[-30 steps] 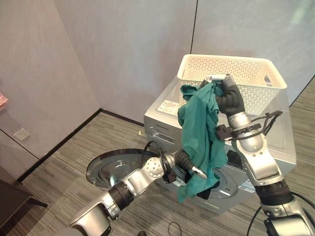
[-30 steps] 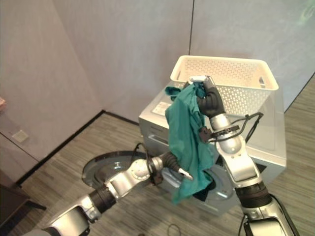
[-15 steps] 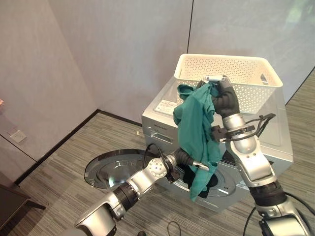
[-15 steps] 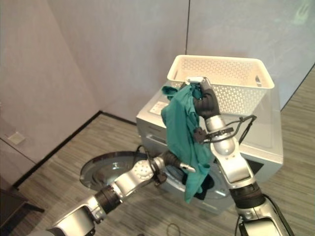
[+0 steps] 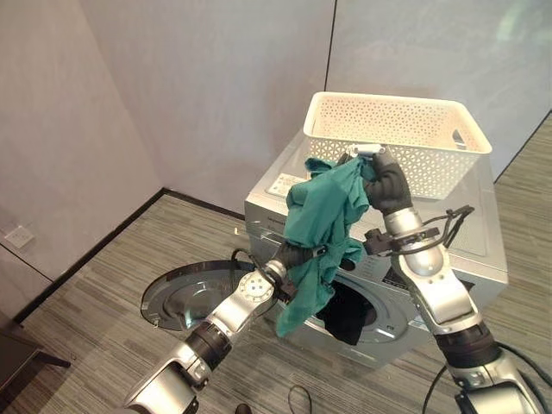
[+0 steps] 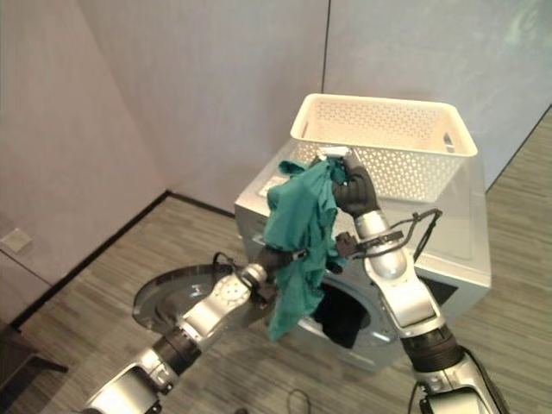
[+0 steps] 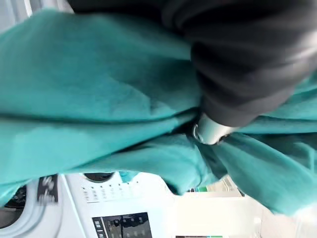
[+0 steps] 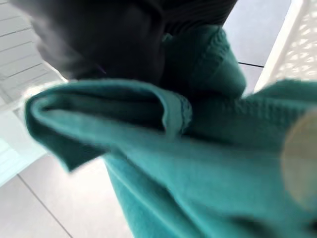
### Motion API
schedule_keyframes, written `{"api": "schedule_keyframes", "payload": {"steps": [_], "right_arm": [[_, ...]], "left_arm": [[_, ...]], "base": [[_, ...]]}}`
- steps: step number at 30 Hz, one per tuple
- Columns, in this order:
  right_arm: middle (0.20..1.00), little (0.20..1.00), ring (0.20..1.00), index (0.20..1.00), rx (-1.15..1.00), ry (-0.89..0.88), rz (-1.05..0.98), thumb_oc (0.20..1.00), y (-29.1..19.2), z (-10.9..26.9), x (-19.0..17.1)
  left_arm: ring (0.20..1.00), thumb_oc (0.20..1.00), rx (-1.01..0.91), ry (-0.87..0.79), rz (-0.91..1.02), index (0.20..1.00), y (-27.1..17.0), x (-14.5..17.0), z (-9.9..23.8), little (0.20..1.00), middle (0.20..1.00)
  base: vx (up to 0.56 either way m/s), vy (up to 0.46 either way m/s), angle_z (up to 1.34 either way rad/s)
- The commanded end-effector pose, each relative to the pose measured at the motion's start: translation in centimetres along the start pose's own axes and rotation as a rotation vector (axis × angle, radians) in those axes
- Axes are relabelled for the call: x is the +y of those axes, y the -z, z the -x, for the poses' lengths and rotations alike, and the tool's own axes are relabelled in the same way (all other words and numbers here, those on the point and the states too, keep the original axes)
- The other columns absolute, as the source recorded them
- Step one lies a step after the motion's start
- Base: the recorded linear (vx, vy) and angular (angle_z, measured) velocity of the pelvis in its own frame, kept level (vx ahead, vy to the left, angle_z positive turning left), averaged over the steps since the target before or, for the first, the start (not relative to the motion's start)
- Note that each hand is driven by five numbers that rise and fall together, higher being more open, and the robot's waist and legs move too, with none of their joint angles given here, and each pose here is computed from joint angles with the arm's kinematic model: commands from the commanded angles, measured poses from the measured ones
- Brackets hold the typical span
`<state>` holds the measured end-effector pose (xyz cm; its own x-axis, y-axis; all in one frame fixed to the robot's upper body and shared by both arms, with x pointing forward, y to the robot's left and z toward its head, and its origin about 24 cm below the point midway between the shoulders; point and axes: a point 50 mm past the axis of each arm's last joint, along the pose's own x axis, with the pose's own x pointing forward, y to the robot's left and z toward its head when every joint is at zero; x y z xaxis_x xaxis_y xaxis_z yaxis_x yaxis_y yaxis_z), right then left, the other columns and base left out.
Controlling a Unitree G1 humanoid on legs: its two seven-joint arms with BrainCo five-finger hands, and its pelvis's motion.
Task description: Grab the laundry basket,head to the washer,open it,put in the laundry and shut it.
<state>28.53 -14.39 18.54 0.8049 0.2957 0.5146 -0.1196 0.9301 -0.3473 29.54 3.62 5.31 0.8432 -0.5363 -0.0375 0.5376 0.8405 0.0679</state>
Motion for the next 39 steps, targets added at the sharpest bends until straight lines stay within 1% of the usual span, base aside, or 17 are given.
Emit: {"api": "schedule_keyframes", "payload": {"steps": [1, 2, 12, 17, 19, 21, 23, 24, 25, 28, 30, 31, 32, 33, 35, 36, 39], "right_arm": [[0.9, 0.9, 0.9, 0.9, -0.127, 0.056, 0.027, 0.9, -2.2, -0.5, -1.6], [1.0, 1.0, 1.0, 1.0, -0.117, 0.054, 0.031, 1.0, -2.0, -0.4, -1.7], [1.0, 1.0, 1.0, 1.0, 0.008, 0.04, 0.001, 1.0, 0.3, 1.5, -3.0], [1.0, 1.0, 1.0, 1.0, 0.109, 0.116, 0.066, 1.0, 1.7, 3.8, -6.0], [1.0, 1.0, 1.0, 1.0, 0.2, 0.196, 0.108, 1.0, 3.0, 5.7, -7.6], [1.0, 1.0, 1.0, 1.0, 0.386, 0.305, 0.211, 1.0, 5.6, 9.5, -9.4], [1.0, 1.0, 1.0, 1.0, 0.45, 0.323, 0.254, 1.0, 6.3, 11.0, -9.8], [1.0, 1.0, 1.0, 1.0, 0.608, 0.366, 0.371, 1.0, 8.0, 14.4, -10.9], [1.0, 1.0, 1.0, 1.0, 0.61, 0.366, 0.373, 1.0, 8.0, 14.4, -10.9], [1.0, 1.0, 1.0, 1.0, 0.829, 0.515, 0.447, 1.0, 10.2, 19.8, -11.9], [1.0, 1.0, 1.0, 1.0, 0.96, 0.655, 0.404, 1.0, 11.5, 23.3, -11.8], [1.0, 1.0, 1.0, 1.0, 1.031, 0.682, 0.388, 1.0, 12.0, 25.1, -11.1], [1.0, 1.0, 1.0, 1.0, 1.031, 0.681, 0.388, 1.0, 12.0, 25.1, -11.1], [1.0, 1.0, 1.0, 1.0, 1.092, 0.692, 0.361, 1.0, 12.5, 26.5, -10.4], [1.0, 1.0, 1.0, 1.0, 1.312, 0.751, 0.125, 1.0, 15.0, 30.8, -6.3], [1.0, 1.0, 1.0, 1.0, 1.31, 0.751, 0.122, 1.0, 15.1, 30.7, -6.3], [1.0, 1.0, 1.0, 1.0, 1.451, 0.671, -0.026, 1.0, 16.7, 32.2, -2.5]], "left_arm": [[0.2, 0.2, -0.184, -0.081, -0.007, 0.2, -3.6, 1.7, -1.1, 0.2, 0.2], [0.2, 0.2, -0.182, -0.094, -0.002, 0.2, -3.5, 1.9, -1.0, 0.2, 0.2], [0.2, 0.2, -0.18, -0.194, 0.011, 0.2, -2.6, 4.1, 0.5, 0.2, 0.2], [0.2, 0.2, -0.154, -0.253, 0.017, 0.2, -1.5, 5.7, 1.8, 0.2, 0.2], [0.2, 0.2, -0.144, -0.283, 0.021, 0.2, -1.0, 6.5, 2.6, 0.2, 0.2], [0.2, 0.2, -0.14, -0.321, 0.001, 0.2, -0.4, 7.5, 4.3, 0.2, 0.2], [0.2, 0.2, -0.139, -0.329, -0.012, 0.2, -0.1, 7.8, 5.0, 0.2, 0.2], [0.2, 0.2, -0.169, -0.345, -0.029, 0.2, -0.3, 8.2, 6.2, 0.2, 0.2], [0.2, 0.2, -0.166, -0.344, -0.029, 0.2, -0.3, 8.2, 6.2, 0.2, 0.2], [0.2, 0.2, -0.2, -0.376, -0.039, 0.2, -0.4, 8.6, 8.4, 0.2, 0.2], [0.2, 0.2, -0.192, -0.398, -0.08, 0.2, -0.2, 9.1, 9.8, 0.2, 0.2], [0.2, 0.2, -0.182, -0.408, -0.092, 0.2, 0.1, 9.2, 10.7, 0.2, 0.2], [0.2, 0.2, -0.181, -0.408, -0.092, 0.2, 0.1, 9.2, 10.7, 0.2, 0.2], [0.2, 0.2, -0.18, -0.42, -0.086, 0.2, 0.2, 9.3, 11.2, 0.2, 0.2], [0.2, 0.2, -0.101, -0.39, -0.007, 0.2, 2.1, 8.6, 12.0, 0.2, 0.2], [0.2, 0.2, -0.101, -0.39, -0.008, 0.2, 2.1, 8.6, 12.1, 0.2, 0.2], [0.2, 0.2, -0.045, -0.356, 0.023, 0.2, 3.3, 7.7, 11.8, 0.2, 0.2]], "base": [[0.0, -0.004, -0.08], [0.0, -0.007, -0.07], [0.0, -0.004, -0.07], [0.01, -0.007, -0.06], [0.01, -0.012, -0.09], [0.0, -0.025, -0.12], [0.01, -0.013, -0.08], [0.01, -0.01, -0.07], [0.0, -0.01, -0.05], [0.0, -0.001, -0.01], [0.0, 0.0, 0.0], [0.0, 0.0, 0.0], [0.0, 0.0, 0.0], [0.0, 0.0, 0.0], [0.0, 0.0, 0.0], [0.0, 0.0, 0.0], [0.0, 0.002, -0.02]]}}
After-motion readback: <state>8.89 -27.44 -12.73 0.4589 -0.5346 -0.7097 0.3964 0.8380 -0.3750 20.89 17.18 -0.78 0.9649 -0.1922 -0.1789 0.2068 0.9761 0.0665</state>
